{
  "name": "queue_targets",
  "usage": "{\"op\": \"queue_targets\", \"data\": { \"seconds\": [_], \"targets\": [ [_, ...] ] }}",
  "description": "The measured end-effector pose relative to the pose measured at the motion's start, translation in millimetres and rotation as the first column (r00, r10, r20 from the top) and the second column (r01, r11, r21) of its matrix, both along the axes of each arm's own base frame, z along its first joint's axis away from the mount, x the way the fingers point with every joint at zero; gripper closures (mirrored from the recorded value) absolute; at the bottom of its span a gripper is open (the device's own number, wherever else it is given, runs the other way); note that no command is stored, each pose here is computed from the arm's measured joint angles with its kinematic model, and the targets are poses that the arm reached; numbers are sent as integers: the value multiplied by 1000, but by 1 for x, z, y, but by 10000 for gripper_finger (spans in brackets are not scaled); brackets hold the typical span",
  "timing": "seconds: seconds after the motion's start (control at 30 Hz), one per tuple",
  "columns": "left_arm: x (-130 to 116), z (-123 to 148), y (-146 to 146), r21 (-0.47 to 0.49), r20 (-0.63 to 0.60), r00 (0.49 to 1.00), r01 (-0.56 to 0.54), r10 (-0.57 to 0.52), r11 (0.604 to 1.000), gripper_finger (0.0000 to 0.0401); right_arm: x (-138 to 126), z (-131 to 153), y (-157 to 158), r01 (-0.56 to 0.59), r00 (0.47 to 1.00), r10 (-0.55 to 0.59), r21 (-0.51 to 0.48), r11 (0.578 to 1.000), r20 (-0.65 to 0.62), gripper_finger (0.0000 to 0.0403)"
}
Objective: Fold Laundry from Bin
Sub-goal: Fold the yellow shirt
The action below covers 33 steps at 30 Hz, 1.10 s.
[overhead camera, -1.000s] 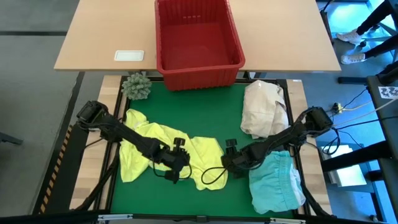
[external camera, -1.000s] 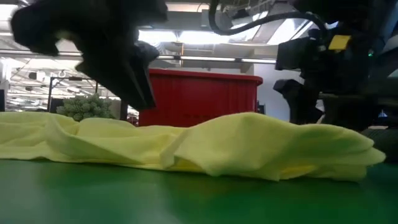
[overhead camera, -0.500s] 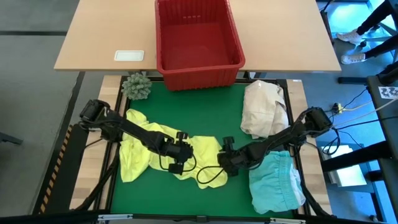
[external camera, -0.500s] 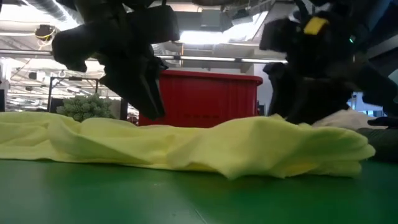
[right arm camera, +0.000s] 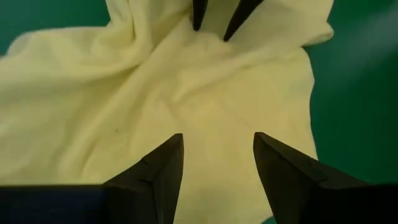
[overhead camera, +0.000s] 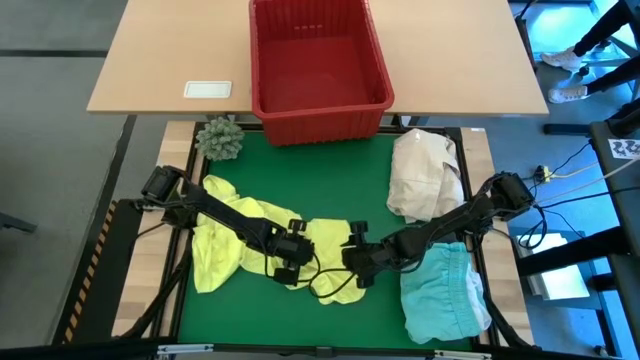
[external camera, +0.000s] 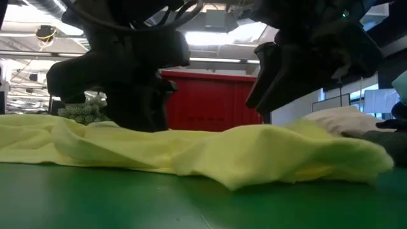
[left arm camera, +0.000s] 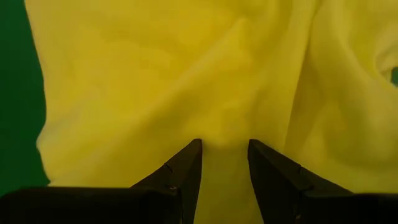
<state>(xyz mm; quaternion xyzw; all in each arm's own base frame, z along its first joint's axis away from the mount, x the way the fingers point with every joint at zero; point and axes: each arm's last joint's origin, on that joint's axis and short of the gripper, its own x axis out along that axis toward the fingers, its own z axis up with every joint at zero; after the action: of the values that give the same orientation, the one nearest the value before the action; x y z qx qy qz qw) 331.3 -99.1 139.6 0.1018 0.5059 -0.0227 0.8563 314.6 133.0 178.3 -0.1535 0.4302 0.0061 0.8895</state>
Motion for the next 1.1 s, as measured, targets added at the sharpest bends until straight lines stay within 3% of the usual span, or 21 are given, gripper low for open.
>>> {"op": "queue_targets", "data": {
  "seconds": [0.23,0.47,0.57,1.1],
  "targets": [
    [0,0,0,-6,-7,1000,4,-4,1000,275,-7,-4,-4,4,996,-9,-50,999,-89,207],
    [-3,-2,0,-15,-30,1000,4,-5,1000,275,-32,-4,-15,105,939,-148,-150,983,-309,207],
    [-6,-6,1,-17,-43,999,-8,7,1000,275,-39,-15,-17,109,920,-143,-113,988,-364,207],
    [-12,-13,0,-48,-34,999,-25,24,999,275,-24,-32,-9,57,979,-53,14,998,-196,207]
  ]
}}
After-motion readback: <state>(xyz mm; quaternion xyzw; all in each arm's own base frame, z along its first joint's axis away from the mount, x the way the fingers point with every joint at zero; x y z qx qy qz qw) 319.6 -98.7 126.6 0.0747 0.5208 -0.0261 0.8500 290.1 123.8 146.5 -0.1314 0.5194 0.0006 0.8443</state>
